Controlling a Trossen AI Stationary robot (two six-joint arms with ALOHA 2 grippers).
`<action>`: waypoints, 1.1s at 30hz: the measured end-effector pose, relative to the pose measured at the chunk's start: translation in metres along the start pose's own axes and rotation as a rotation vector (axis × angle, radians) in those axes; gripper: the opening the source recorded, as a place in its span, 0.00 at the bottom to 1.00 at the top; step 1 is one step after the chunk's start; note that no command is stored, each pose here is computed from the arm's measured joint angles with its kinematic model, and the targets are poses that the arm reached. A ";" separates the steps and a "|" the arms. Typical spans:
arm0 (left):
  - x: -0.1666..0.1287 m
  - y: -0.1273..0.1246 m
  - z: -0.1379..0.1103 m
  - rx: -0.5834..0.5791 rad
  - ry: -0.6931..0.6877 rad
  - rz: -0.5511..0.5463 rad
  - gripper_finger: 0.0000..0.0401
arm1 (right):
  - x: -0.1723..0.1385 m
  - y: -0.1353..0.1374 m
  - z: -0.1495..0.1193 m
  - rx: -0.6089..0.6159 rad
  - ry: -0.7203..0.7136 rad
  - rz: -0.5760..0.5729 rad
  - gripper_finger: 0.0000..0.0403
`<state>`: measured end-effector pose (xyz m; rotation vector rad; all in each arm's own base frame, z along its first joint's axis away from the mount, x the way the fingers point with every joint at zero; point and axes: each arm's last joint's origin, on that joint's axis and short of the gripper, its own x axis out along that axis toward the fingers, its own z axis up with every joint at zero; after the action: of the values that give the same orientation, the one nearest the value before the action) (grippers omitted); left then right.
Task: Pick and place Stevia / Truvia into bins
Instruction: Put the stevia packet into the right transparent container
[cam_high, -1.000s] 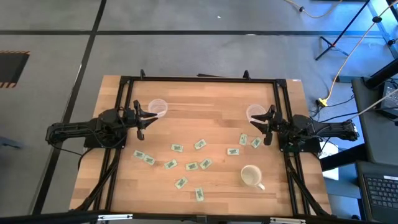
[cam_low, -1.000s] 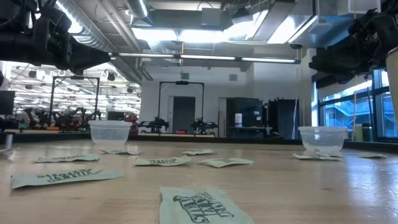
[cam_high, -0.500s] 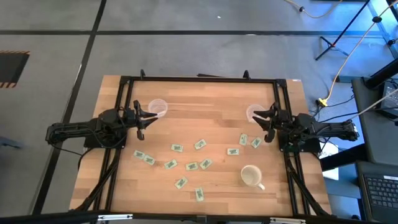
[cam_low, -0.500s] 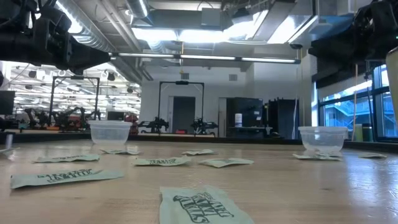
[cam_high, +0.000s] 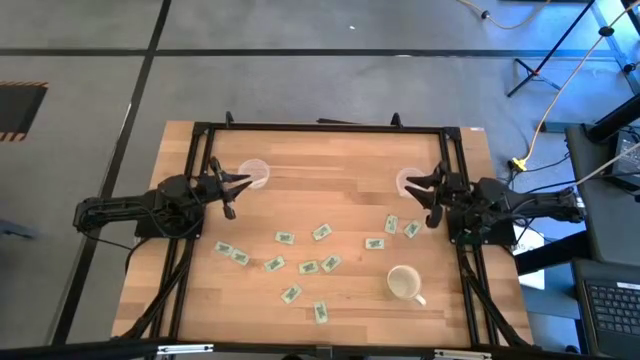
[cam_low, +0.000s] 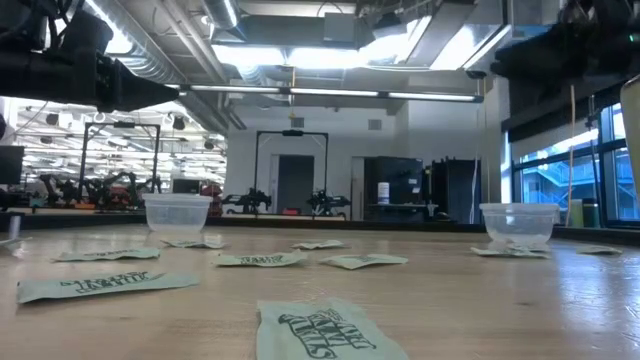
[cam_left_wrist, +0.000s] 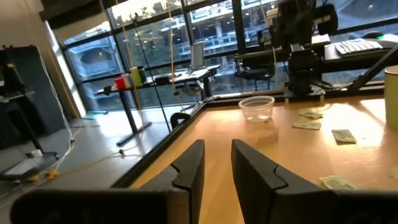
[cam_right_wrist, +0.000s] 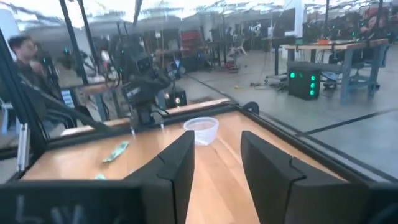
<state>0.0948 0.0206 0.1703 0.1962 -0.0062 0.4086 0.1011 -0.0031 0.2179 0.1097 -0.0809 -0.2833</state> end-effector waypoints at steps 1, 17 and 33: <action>0.000 0.000 0.000 0.000 0.000 0.000 0.19 | 0.002 0.001 0.006 -0.012 0.021 -0.001 0.33; 0.000 0.000 0.000 -0.005 -0.001 -0.002 0.19 | 0.041 0.018 0.039 0.317 0.940 -0.552 0.33; 0.000 0.000 0.001 -0.051 -0.007 -0.001 0.19 | 0.039 0.017 -0.013 0.275 1.278 -0.709 0.33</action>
<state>0.0948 0.0206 0.1711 0.1476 -0.0232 0.4067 0.1447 0.0035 0.2096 0.5773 1.2144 -0.8604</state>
